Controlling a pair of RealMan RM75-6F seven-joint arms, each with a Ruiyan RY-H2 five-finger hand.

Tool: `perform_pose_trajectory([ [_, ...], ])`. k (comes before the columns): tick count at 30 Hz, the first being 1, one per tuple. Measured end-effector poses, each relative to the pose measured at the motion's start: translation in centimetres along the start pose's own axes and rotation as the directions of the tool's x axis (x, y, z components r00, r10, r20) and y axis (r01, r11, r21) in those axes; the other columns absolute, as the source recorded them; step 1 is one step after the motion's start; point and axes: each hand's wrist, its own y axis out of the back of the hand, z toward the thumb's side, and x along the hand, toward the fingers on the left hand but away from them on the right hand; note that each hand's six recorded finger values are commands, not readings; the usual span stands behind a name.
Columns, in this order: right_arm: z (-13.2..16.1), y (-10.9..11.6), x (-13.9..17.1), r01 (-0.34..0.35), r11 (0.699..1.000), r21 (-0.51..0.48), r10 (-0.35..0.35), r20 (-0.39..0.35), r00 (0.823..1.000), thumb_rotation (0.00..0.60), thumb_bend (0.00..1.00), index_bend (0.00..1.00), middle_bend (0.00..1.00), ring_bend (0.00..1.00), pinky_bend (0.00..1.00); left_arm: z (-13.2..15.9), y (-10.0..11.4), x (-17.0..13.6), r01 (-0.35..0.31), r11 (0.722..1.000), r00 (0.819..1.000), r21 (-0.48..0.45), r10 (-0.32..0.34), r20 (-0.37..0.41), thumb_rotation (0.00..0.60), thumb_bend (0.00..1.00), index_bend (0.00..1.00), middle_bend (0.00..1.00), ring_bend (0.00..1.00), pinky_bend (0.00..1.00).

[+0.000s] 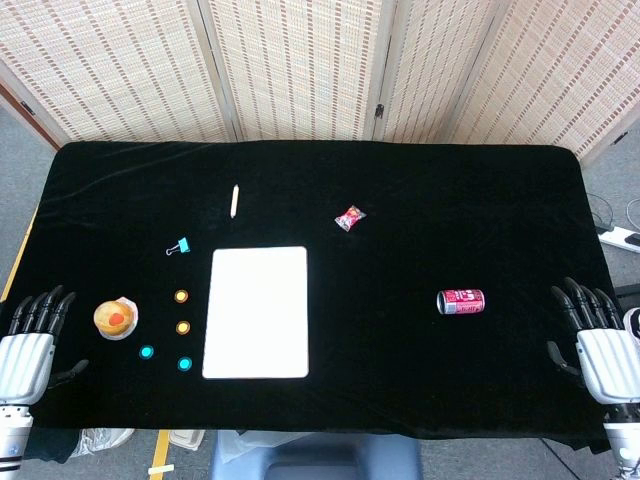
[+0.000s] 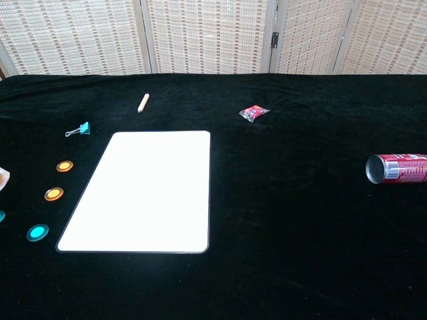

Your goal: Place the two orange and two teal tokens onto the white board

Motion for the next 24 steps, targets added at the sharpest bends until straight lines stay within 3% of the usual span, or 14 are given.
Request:
perform_pose_trajectory([
  [12, -0.1, 0.1, -0.2, 0.004, 1.0, -0.007, -0.004, -0.006, 1.0, 0.6, 0.44, 0.0, 0.0, 0.0, 0.0, 0.5, 0.1, 0.5, 0.001, 1.0, 1.0, -0.018, -0.001, 0.018, 0.6, 0.19, 0.08, 0.01, 0.0, 0.0],
  [24, -0.4, 1.4, -0.4, 0.034, 0.999, 0.006, -0.034, 0.001, 0.999, 0.6, 0.44, 0.0, 0.0, 0.0, 0.0, 2.2, 1.2, 4.0, -0.007, 0.996, 0.992, -0.084, 0.018, 0.121, 0.6, 0.28, 0.27, 0.05, 0.03, 0.0],
])
